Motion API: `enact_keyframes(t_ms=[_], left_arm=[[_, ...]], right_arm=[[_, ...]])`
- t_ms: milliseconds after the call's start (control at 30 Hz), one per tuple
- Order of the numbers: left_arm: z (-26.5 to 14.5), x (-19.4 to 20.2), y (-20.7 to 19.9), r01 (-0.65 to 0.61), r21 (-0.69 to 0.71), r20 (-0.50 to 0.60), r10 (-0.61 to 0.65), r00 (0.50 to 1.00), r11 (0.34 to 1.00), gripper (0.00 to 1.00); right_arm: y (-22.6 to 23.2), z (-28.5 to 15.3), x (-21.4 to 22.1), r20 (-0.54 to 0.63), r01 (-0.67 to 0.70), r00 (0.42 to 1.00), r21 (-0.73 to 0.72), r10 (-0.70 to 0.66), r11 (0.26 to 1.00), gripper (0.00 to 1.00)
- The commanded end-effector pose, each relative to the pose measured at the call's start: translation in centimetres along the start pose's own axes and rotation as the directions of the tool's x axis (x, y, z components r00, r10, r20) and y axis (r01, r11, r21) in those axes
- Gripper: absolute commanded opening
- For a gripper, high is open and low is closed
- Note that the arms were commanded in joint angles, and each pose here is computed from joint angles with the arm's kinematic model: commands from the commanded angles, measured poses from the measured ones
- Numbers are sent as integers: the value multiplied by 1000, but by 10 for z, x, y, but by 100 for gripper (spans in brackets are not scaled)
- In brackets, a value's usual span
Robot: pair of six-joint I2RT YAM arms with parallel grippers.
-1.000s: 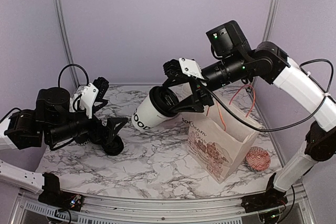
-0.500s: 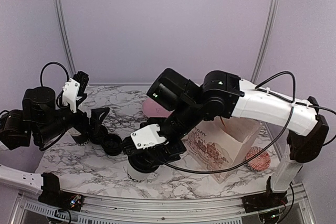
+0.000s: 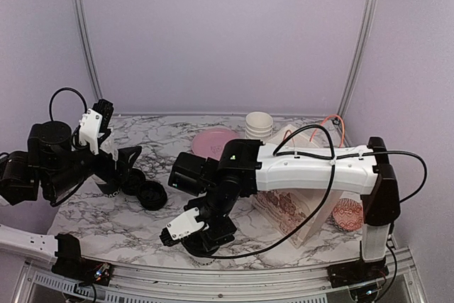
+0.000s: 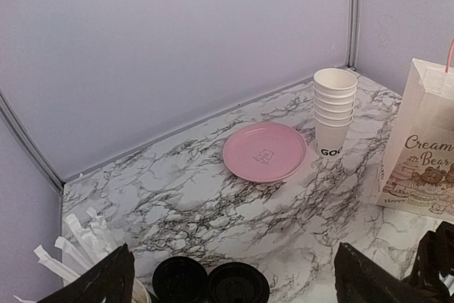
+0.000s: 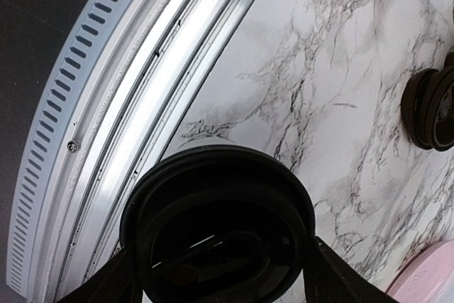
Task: Pack the takeout coffee
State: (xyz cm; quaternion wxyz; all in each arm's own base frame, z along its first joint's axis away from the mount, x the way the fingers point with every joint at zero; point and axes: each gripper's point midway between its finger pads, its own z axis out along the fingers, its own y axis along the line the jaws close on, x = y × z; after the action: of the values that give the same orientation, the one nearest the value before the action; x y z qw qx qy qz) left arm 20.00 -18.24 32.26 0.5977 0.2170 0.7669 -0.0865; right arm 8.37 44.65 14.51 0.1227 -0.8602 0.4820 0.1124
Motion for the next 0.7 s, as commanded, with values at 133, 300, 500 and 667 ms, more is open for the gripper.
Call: enact_keyframes(t_ms=[133,300,500,667], left_arm=[[6,15,-11,-37,41,-49,39,998,998,99],[6,29,-39,-53,193,-126,78,989,980,99],[-1,66,-106,-47,508,-344,252,905,860,94],[-10,84,-143,-25,671,-369,364,855,741,88]], right_arm=[[-3,14,12,-62,-15,998,24,17,1000,84],[-4,-29,-7,41,25,999,63,-27,998,99],[-12,-108,-32,239,68,964,191,-114,979,99],[-31,-173,-20,323,11,940,295,-110,955,99]])
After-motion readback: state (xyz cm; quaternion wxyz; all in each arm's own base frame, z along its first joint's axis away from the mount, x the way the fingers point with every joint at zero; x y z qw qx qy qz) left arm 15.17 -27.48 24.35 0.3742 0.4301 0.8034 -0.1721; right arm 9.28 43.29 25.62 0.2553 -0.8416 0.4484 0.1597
